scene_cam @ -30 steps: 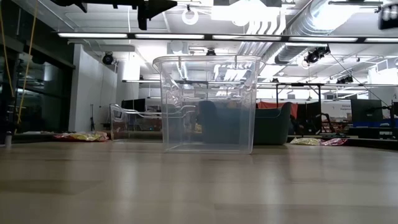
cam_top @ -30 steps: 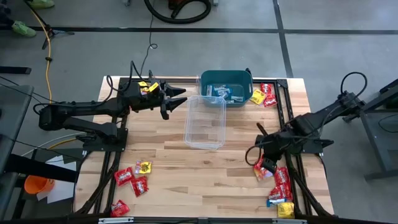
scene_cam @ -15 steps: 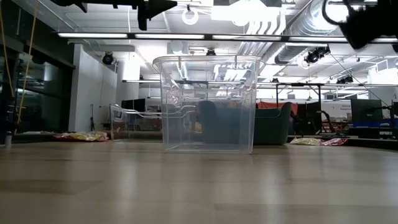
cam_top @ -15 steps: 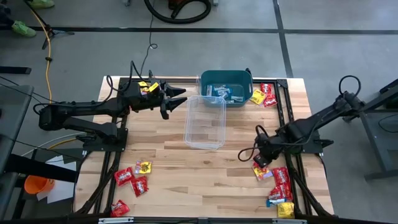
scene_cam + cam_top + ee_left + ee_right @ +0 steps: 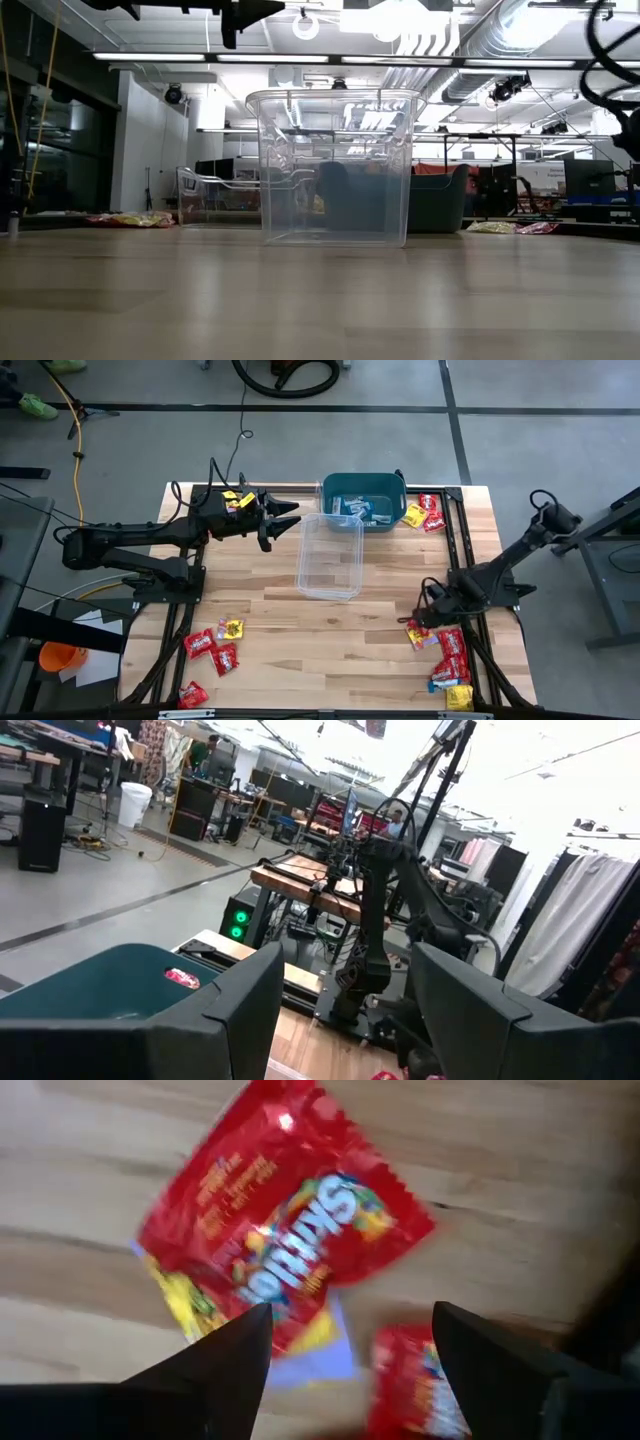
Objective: Sort candy
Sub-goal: Put the red candy into the transparent bin
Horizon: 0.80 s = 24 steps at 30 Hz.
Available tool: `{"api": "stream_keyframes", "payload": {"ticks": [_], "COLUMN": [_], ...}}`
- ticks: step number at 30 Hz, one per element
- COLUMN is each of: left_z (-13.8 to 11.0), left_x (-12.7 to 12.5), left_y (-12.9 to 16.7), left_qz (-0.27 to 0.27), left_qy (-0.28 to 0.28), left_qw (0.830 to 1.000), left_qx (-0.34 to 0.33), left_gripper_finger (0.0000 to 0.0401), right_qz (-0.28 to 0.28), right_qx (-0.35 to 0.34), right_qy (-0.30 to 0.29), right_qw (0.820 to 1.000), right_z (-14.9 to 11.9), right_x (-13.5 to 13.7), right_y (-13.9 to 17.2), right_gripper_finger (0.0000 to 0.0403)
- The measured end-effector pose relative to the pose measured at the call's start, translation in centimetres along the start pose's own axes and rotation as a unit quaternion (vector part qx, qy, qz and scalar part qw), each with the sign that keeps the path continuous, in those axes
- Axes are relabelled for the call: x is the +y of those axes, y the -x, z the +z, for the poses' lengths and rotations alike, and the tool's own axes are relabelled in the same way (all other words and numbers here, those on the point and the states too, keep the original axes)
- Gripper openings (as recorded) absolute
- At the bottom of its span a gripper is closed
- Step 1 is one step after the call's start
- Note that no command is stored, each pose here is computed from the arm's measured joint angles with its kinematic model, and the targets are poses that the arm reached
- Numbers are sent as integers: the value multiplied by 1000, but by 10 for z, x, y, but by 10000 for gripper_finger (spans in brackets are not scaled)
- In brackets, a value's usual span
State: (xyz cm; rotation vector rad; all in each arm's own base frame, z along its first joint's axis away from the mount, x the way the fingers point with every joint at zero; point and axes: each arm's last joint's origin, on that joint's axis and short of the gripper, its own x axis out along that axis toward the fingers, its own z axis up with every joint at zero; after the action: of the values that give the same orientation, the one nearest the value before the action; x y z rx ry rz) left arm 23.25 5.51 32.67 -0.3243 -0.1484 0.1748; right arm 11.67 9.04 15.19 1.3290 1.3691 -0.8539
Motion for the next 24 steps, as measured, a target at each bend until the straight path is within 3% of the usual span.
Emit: {"api": "stream_keyframes", "payload": {"ticks": [5, 10, 18, 21, 24], "left_z": [0, 0, 0, 0, 0], "left_x": [0, 0, 0, 0, 0], "left_y": [0, 0, 0, 0, 0], "left_qz": [0, 0, 0, 0, 0], "left_qy": [0, 0, -1, -1, -1], "left_qw": [1000, 1000, 1000, 1000, 1000], "left_qx": [0, 0, 0, 0, 0], "left_gripper_finger": [209, 209, 209, 209, 209], "right_qz": [70, 46, 57, 50, 39], "right_qx": [-31, -51, -87, -99, -106], "right_qy": [-52, -72, -88, -95, -91], "right_qw": [996, 995, 991, 989, 989], "right_z": [-4, -2, 7, 10, 12], "right_x": [1, -6, -4, -4, -6], "right_y": [-9, -10, -9, -8, -8], "right_gripper_finger": [272, 272, 270, 251, 204]}}
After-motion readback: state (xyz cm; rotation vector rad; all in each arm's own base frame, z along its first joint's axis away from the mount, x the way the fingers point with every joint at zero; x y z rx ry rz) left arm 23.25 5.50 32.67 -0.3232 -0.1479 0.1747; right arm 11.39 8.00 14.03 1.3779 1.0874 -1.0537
